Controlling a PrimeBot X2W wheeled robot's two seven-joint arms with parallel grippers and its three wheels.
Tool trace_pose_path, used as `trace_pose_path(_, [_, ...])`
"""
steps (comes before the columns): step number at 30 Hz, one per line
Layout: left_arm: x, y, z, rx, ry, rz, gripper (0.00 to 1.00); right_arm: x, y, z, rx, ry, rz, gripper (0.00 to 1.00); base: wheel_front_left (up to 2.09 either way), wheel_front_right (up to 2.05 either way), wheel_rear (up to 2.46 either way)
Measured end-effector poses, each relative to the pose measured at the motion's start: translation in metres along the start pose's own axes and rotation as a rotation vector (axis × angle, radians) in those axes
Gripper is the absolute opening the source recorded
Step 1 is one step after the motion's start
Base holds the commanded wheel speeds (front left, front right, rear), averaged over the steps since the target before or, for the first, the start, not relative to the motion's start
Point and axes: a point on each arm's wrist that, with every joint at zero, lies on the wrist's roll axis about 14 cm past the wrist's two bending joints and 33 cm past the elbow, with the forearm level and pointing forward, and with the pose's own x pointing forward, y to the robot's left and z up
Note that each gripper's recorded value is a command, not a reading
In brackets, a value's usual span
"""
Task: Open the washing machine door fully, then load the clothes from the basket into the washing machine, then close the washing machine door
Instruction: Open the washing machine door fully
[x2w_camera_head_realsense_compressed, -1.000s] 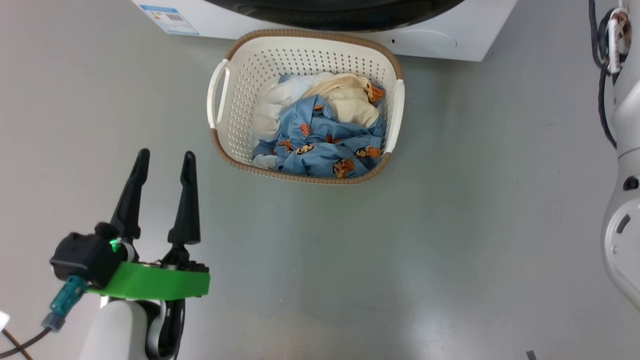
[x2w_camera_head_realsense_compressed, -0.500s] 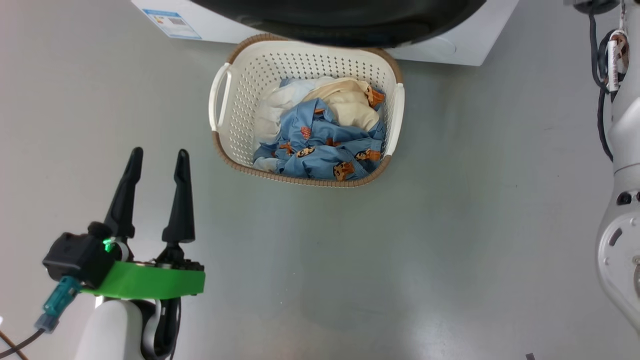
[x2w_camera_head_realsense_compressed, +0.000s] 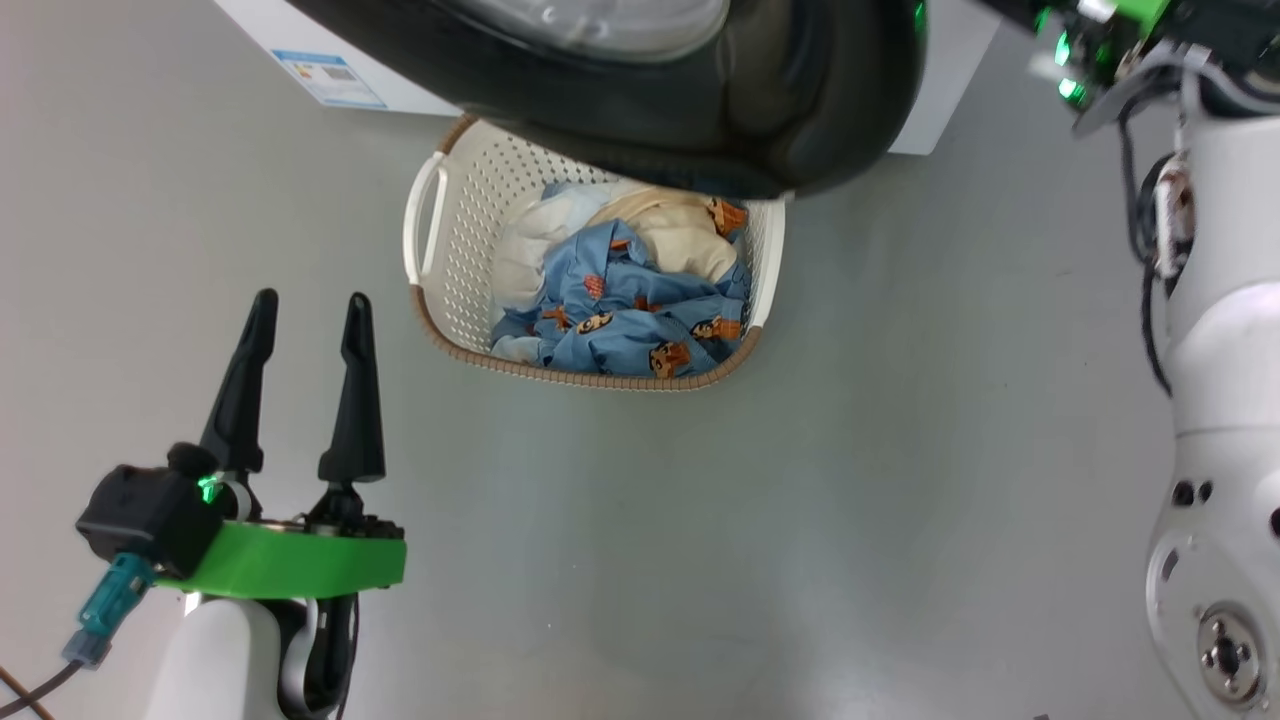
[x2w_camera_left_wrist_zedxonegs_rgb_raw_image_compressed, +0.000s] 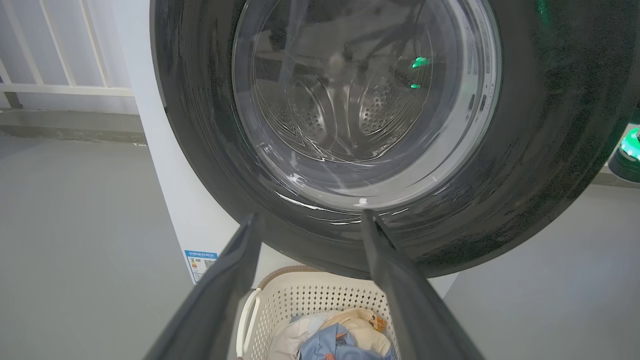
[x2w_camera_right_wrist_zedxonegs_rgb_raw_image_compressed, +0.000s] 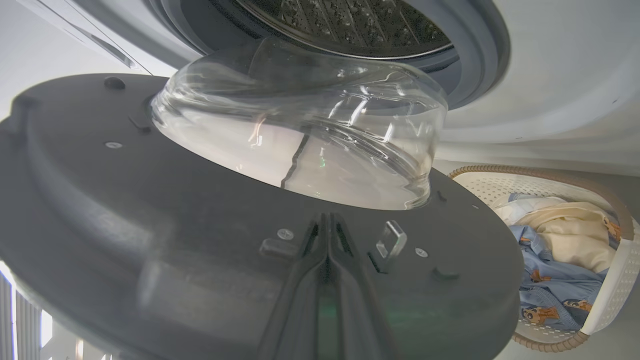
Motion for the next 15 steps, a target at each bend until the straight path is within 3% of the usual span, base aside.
trace_pose_path(15, [-0.009, -0.005, 0.03, 0.011, -0.07, -0.013, 1.0, -0.001, 0.032, -0.095, -0.03, 0.27, 0.108, 0.0, 0.0, 0.0, 0.0])
